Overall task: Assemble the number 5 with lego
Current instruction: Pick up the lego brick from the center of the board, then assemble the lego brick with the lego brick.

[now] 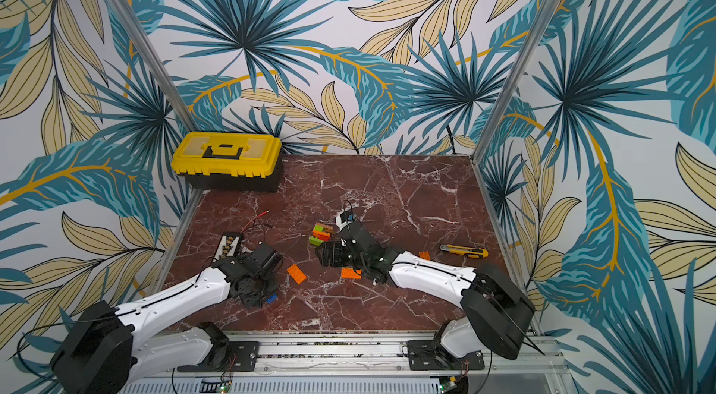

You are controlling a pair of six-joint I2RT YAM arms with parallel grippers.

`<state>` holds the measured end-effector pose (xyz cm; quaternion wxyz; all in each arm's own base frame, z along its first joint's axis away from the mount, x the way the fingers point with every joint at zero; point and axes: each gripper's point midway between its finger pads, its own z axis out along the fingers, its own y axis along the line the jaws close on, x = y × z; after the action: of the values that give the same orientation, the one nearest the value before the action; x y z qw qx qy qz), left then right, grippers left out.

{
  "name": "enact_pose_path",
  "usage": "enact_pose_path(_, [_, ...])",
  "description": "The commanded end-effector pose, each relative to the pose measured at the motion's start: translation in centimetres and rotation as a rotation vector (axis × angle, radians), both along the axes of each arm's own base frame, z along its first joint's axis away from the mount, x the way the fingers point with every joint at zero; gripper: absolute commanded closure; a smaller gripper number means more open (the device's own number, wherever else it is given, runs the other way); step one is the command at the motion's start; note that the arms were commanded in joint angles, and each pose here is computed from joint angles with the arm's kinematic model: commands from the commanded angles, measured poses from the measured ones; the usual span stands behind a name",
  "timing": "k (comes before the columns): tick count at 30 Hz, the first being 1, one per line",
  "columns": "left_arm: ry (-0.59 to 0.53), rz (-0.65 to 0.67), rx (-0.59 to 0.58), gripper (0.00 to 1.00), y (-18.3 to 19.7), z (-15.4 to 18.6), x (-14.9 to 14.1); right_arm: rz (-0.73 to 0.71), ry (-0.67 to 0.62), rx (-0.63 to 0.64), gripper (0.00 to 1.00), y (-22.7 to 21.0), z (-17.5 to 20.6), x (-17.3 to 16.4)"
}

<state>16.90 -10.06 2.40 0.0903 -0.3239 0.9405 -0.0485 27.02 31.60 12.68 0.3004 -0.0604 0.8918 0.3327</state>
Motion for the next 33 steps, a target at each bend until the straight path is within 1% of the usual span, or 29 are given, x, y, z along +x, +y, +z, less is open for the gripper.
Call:
enact_pose_path(1, [-0.018, -0.014, -0.004, 0.63, -0.4, 0.5, 0.6, -0.027, -0.011, 0.006, 0.12, -0.6, 0.0, 0.0])
enact_pose_path(5, [-0.033, -0.035, -0.012, 0.71, -0.7, 0.9, 0.9, -0.040, -0.027, 0.001, 0.12, -1.0, 0.3, 0.1])
enact_pose_path(8, [-0.049, -0.077, -0.021, 0.72, -1.3, 1.7, 1.5, -0.087, -0.030, -0.045, 0.12, -2.4, 0.0, 0.3])
enact_pose_path(12, [-0.091, -0.168, -0.036, 0.72, -3.1, 4.0, 2.8, -0.209, 0.042, -0.123, 0.12, -5.6, -1.7, 0.5])
enact_pose_path(14, [-0.131, -0.235, -0.055, 0.74, -4.7, 5.6, 3.7, -0.291, 0.112, -0.138, 0.12, -8.0, -2.8, 0.9])
enact_pose_path(17, [-0.193, -0.351, -0.081, 0.74, -7.6, 8.1, 5.1, -0.371, 0.222, -0.119, 0.12, -10.6, -4.7, 0.6])
enact_pose_path(19, [-0.233, -0.444, -0.093, 0.74, -9.9, 9.5, 6.0, -0.389, 0.273, -0.102, 0.12, -11.8, -5.6, 0.2])
enact_pose_path(22, [-0.244, -0.573, -0.121, 0.74, -13.5, 10.5, 6.6, -0.427, 0.328, -0.126, 0.12, -14.0, -6.3, -0.4])
enact_pose_path(25, [-0.249, -0.659, -0.147, 0.74, -16.7, 10.7, 7.2, -0.451, 0.355, -0.143, 0.09, -15.9, -6.8, -1.0])
enact_pose_path(28, [-0.236, -0.717, -0.172, 0.75, -19.4, 10.3, 7.3, -0.468, 0.407, -0.153, 0.07, -17.3, -7.5, -1.8])
enact_pose_path(33, [-0.199, -0.803, -0.178, 0.75, -22.9, 9.3, 7.5, -0.469, 0.405, -0.142, 0.03, -18.2, -7.4, -2.1])
